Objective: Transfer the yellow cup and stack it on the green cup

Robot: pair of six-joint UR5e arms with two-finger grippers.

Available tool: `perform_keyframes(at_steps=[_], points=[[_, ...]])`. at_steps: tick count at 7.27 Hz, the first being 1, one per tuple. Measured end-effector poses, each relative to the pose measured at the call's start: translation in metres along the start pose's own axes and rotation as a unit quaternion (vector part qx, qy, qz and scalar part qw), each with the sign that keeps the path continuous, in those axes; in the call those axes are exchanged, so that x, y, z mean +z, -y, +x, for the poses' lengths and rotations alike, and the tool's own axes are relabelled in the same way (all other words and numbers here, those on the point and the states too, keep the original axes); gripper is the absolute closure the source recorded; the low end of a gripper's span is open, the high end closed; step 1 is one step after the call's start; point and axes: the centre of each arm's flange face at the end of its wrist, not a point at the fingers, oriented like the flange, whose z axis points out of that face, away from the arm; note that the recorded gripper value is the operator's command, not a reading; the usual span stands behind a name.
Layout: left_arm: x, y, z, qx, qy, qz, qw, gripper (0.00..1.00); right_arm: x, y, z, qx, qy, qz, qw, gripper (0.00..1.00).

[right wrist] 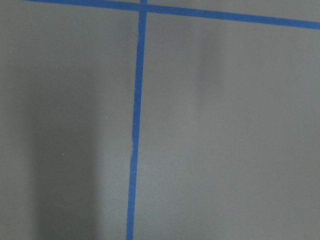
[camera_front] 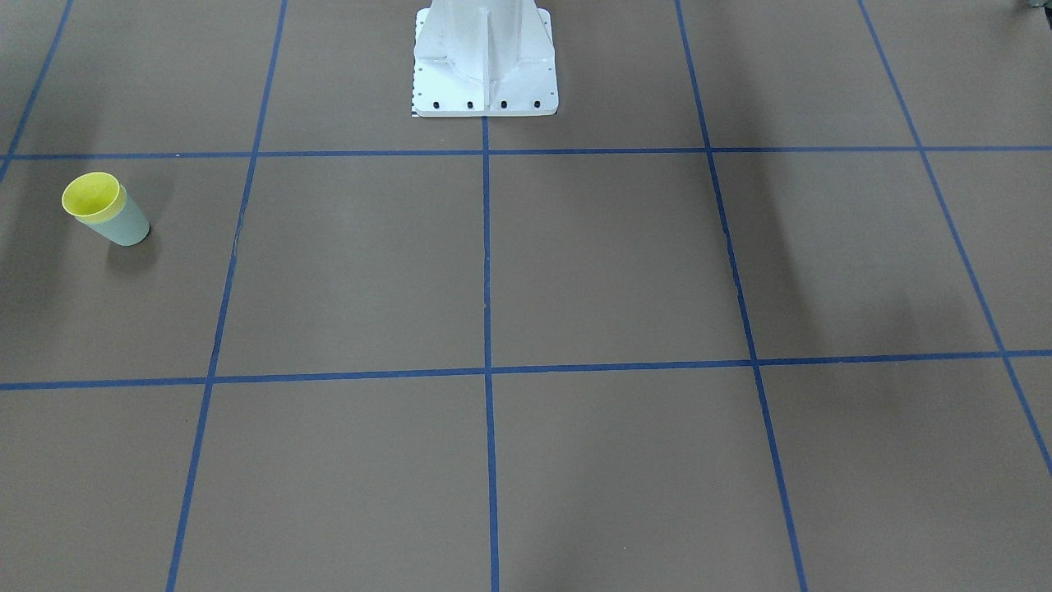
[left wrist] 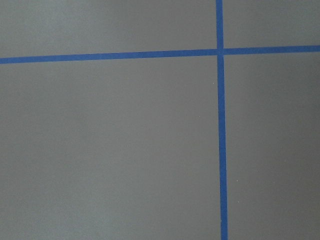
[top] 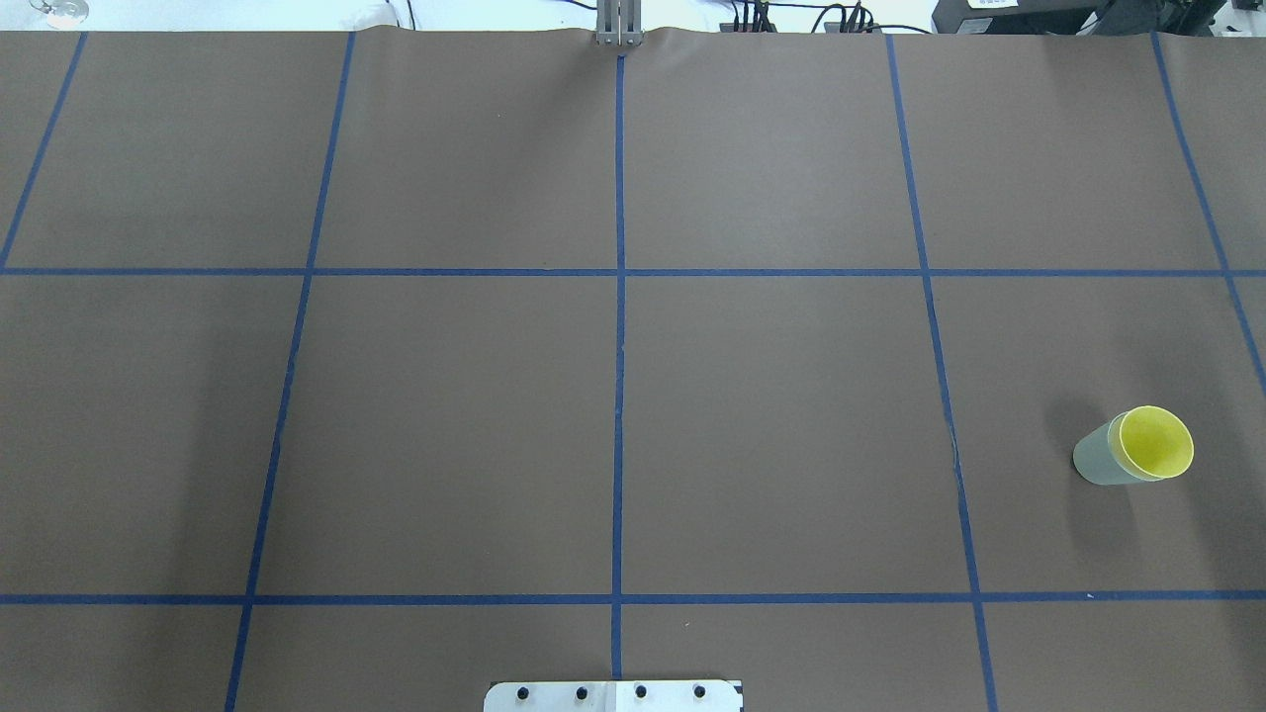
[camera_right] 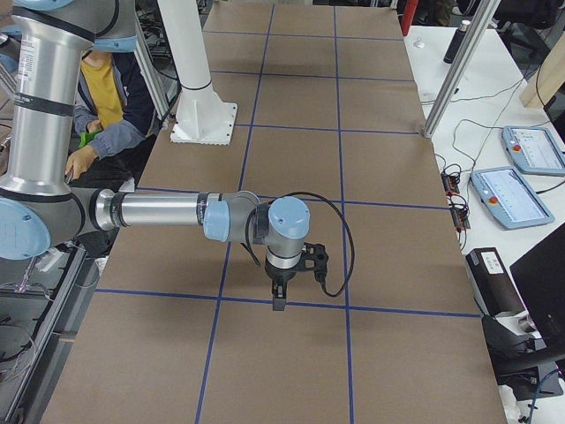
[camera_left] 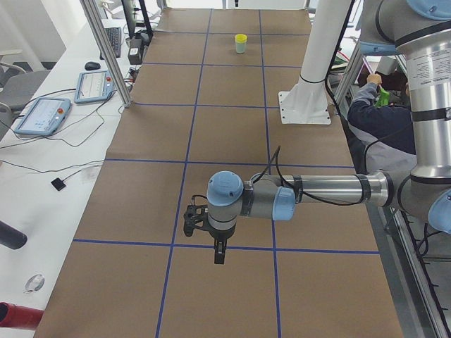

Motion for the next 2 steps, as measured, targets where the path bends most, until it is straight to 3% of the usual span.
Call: perform_keyframes(at_steps=[2], points=[[0.0021,-0.0041,-0.0019,-0.002,0.0,-0.003,1.0,0.0,0.0,-0.0001,0.0,0.0,0.0,0.0,1.0,0.0]])
